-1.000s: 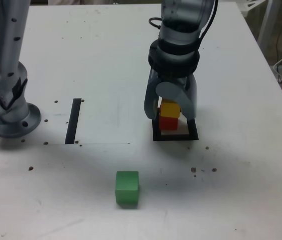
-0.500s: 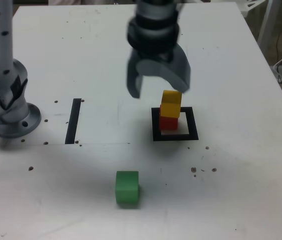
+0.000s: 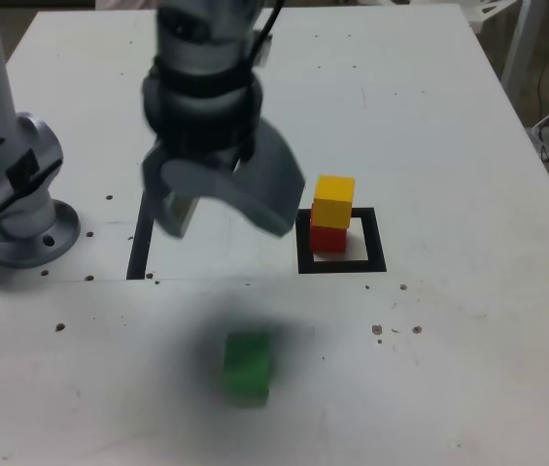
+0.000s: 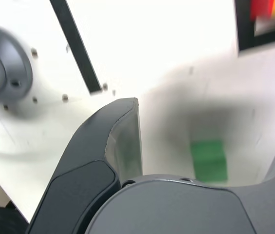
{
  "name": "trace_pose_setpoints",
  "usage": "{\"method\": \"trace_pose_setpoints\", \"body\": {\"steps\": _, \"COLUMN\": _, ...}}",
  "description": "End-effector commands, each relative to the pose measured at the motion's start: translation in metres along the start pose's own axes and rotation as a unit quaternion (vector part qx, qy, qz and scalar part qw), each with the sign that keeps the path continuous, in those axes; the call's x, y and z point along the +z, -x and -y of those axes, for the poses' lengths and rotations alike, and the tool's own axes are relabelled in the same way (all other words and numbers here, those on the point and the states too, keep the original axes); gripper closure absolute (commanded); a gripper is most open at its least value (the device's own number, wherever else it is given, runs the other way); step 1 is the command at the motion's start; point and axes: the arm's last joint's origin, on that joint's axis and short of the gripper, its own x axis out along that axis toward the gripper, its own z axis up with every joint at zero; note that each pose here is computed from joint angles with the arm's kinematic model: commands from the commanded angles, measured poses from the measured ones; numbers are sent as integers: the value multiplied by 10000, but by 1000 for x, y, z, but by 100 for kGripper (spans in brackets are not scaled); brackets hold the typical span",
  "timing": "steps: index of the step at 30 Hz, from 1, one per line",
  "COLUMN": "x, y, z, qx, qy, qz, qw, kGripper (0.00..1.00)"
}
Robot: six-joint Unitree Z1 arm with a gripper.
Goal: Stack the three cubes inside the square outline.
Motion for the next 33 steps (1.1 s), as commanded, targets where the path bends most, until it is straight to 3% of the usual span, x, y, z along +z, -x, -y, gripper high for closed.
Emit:
{"method": "trace_pose_setpoints", "body": {"steps": 1, "x": 1, "y": 1, "z": 15, "qx": -25, "qy": -6, "qz": 35, "qw": 10000, "kGripper": 1}}
{"method": "trace_pose_setpoints", "body": {"steps": 5, "x": 0, "y": 1, "z": 42, "qx": -73, "qy": 74, "qz": 68, "qw": 9999, "kGripper": 1}}
{"method": "trace_pose_setpoints", "body": {"steps": 12, "x": 9, "y": -10, "z": 75, "qx": -164, "qy": 331, "qz": -32, "qw": 9993, "kGripper": 1}}
{"method": "trace_pose_setpoints", "body": {"steps": 33, "x": 46, "y": -52, "z": 102, "qx": -375, "qy": 284, "qz": -237, "qw": 9986, "kGripper": 3}}
